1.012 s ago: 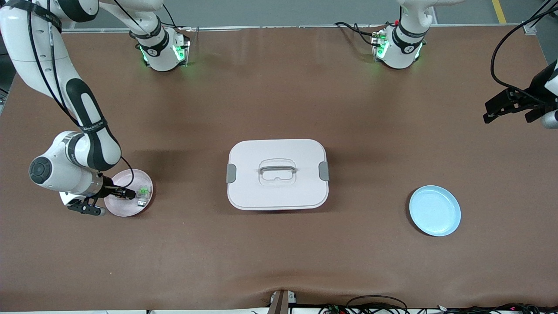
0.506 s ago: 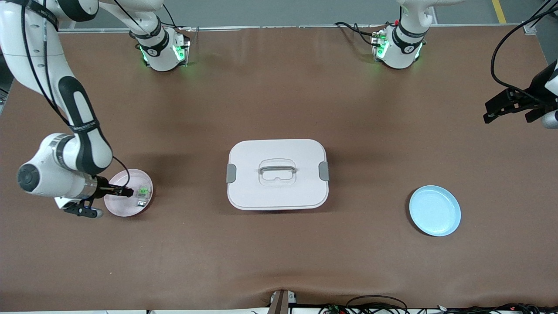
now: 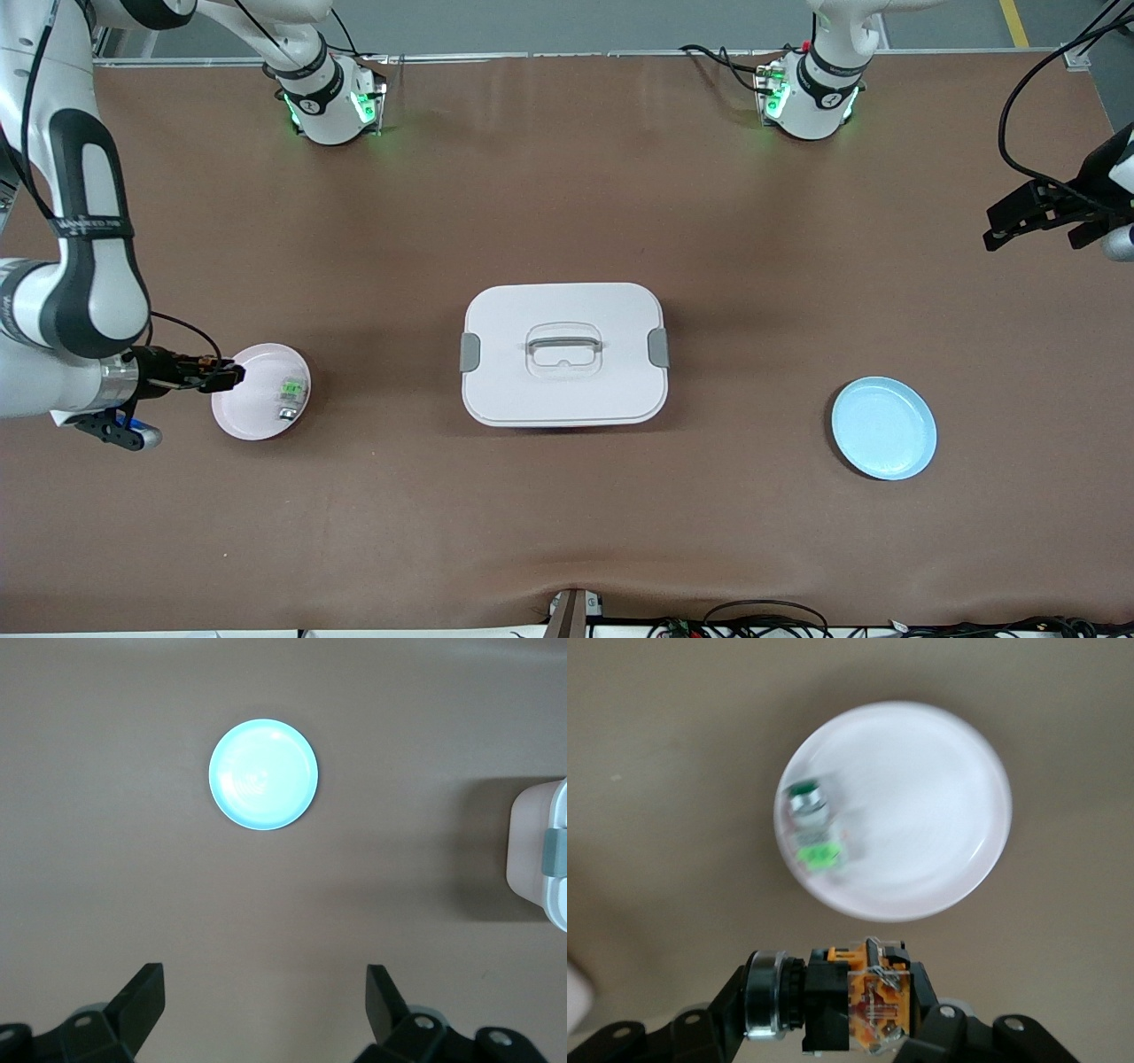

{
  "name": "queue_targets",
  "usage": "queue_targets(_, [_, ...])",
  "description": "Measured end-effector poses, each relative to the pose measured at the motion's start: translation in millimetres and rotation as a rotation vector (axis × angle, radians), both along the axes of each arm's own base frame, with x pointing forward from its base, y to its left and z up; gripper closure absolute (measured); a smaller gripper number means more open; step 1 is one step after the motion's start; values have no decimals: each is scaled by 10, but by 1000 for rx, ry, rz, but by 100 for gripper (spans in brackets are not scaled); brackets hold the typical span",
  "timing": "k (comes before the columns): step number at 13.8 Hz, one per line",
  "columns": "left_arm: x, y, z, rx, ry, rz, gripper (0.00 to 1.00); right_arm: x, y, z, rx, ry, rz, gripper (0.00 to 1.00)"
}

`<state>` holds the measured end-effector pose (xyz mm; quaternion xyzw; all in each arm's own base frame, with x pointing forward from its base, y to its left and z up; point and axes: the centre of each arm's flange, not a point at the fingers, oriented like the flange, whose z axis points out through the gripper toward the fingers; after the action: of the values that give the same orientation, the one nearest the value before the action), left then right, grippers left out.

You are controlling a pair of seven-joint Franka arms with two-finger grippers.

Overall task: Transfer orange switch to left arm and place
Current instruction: 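Close the right gripper on the black-and-orange switch, then lift the switch with the right gripper over the white box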

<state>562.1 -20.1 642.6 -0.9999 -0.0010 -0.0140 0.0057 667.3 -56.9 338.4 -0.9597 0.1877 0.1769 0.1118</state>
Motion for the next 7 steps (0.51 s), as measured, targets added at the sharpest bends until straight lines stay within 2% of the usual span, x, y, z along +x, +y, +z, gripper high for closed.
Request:
queue_targets(4, [0,2,-1,0,1,0,0,-95,377,349,87,97,-167,28])
queue_targets(7, [-9,-24,-6,-21,8,-1,0,-140,900,594,83,169,-288,28])
